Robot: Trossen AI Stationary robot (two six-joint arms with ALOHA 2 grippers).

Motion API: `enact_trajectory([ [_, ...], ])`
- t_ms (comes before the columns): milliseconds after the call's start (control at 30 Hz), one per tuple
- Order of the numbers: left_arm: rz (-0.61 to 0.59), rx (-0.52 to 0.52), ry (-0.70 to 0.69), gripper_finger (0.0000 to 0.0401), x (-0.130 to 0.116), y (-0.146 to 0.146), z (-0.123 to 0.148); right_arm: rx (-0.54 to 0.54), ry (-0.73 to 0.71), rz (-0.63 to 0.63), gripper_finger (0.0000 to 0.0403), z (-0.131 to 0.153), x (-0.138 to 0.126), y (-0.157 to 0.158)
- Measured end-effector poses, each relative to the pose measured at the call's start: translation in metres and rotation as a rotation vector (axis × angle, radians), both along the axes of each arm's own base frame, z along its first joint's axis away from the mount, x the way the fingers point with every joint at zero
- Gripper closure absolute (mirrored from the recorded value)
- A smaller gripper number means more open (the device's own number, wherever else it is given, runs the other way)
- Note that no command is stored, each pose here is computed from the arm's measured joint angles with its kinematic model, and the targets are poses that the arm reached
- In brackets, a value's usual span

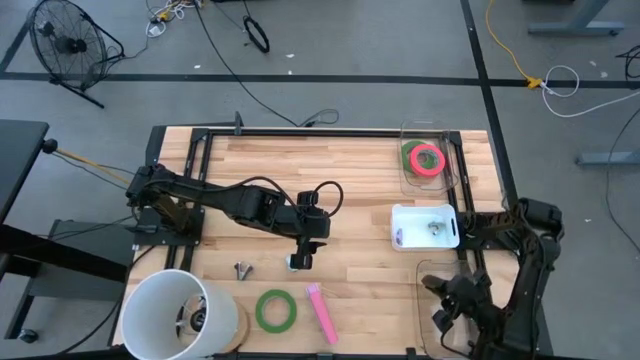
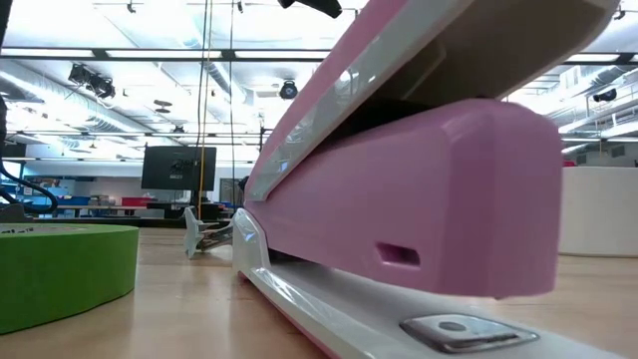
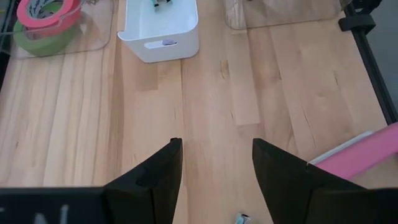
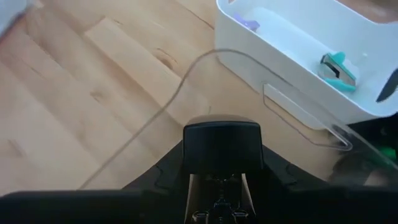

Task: Pick and place Stapler, Stapler remover, tape
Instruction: Put the black stapler into the bottom transparent bin

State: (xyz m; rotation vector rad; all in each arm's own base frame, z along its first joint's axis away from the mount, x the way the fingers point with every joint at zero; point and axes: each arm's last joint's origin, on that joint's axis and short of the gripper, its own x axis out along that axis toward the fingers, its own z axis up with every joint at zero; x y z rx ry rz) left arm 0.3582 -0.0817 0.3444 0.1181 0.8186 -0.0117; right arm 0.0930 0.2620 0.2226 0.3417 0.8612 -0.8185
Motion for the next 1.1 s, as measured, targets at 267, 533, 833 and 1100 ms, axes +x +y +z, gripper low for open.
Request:
enact_trajectory([
  [267,0.0,0.0,0.0,0.0204,0.0,0.0,0.0,0.014,0.007,-0.006,0.0281,-0.006,0.0,0.004],
  [533,0.0,0.0,0.0,0.0204,0.0,0.0,0.0,-0.005,0.024,-0.017,0.0281,-0.027,0.001,0.0],
  [833,0.0,0.0,0.0,0.0204,0.0,0.0,0.0,0.04,0.024,0.019,0.0281,-0.033,0.002,0.004],
  [1100,0.001,-0.001,0.0,0.0204,0.0,0.0,0.0,0.085,0.061,0.007,0.0108,-0.035,0.002,0.007],
])
